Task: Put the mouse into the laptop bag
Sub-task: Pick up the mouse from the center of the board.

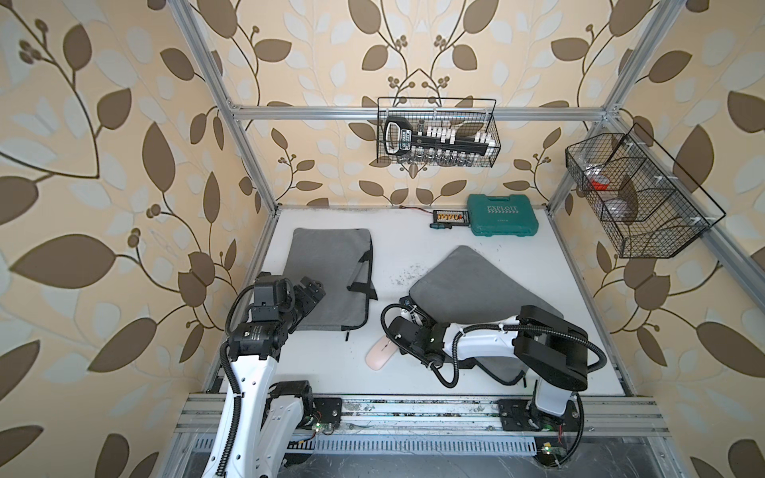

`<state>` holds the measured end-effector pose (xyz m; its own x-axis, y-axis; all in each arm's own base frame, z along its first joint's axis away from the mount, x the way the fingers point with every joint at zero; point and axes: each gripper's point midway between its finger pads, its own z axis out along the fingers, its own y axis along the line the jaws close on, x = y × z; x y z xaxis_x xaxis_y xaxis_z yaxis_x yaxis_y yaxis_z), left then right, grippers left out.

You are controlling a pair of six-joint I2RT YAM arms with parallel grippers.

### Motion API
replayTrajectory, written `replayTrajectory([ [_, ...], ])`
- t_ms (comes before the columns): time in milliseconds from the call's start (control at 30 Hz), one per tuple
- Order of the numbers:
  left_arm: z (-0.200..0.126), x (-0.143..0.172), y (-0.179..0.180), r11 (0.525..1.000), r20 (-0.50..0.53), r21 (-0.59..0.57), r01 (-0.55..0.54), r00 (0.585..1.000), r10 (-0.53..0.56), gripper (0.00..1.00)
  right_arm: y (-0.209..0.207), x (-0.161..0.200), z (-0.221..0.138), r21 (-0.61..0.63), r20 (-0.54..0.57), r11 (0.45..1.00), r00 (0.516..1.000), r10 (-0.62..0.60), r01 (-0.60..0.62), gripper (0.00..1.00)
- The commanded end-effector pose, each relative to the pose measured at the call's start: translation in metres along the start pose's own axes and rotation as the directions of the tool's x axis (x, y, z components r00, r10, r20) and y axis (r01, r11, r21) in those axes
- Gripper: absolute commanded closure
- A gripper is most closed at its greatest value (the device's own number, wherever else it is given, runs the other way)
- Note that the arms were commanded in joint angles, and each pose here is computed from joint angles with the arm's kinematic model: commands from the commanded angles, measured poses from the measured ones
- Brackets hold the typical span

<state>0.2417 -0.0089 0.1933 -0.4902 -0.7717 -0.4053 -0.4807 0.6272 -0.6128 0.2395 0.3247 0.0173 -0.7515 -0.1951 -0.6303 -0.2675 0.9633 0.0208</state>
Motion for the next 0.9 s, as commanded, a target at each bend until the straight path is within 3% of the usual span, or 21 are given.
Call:
replayTrajectory([
  [0, 0.001, -0.005, -0.017, 0.998, -0.006, 0.055, -0.024, 1.0, 0.025, 0.01, -0.025, 0.052, 0.005, 0.047, -0.178, 0.997, 0.982, -0.057, 0.066, 0.53],
  [200, 0.01, 0.0, -0.021, 0.997, -0.063, 0.071, -0.005, 0.998, 0.01, 0.01, -0.02, 0.037, -0.005, 0.011, -0.136, 0.999, 0.99, -0.038, 0.04, 0.54],
  [367, 0.018, 0.01, -0.048, 0.979, -0.175, 0.179, 0.094, 0.983, -0.062, 0.01, -0.007, 0.002, -0.024, -0.052, -0.069, 0.999, 0.998, -0.001, -0.003, 0.57],
  [500, 0.026, 0.01, -0.066, 0.975, -0.233, 0.161, 0.153, 0.966, -0.113, 0.01, -0.001, -0.025, -0.041, -0.109, -0.009, 0.993, 0.999, 0.038, -0.039, 0.58],
  [733, 0.072, 0.012, -0.078, 1.0, -0.145, 0.011, 0.009, 0.989, -0.008, 0.01, 0.001, -0.062, -0.052, -0.175, 0.047, 0.98, 0.994, 0.101, -0.091, 0.6],
  [867, 0.117, 0.016, -0.083, 0.978, -0.143, -0.129, -0.166, 0.979, 0.147, 0.01, -0.002, -0.072, -0.048, -0.197, 0.052, 0.974, 0.991, 0.125, -0.113, 0.61],
])
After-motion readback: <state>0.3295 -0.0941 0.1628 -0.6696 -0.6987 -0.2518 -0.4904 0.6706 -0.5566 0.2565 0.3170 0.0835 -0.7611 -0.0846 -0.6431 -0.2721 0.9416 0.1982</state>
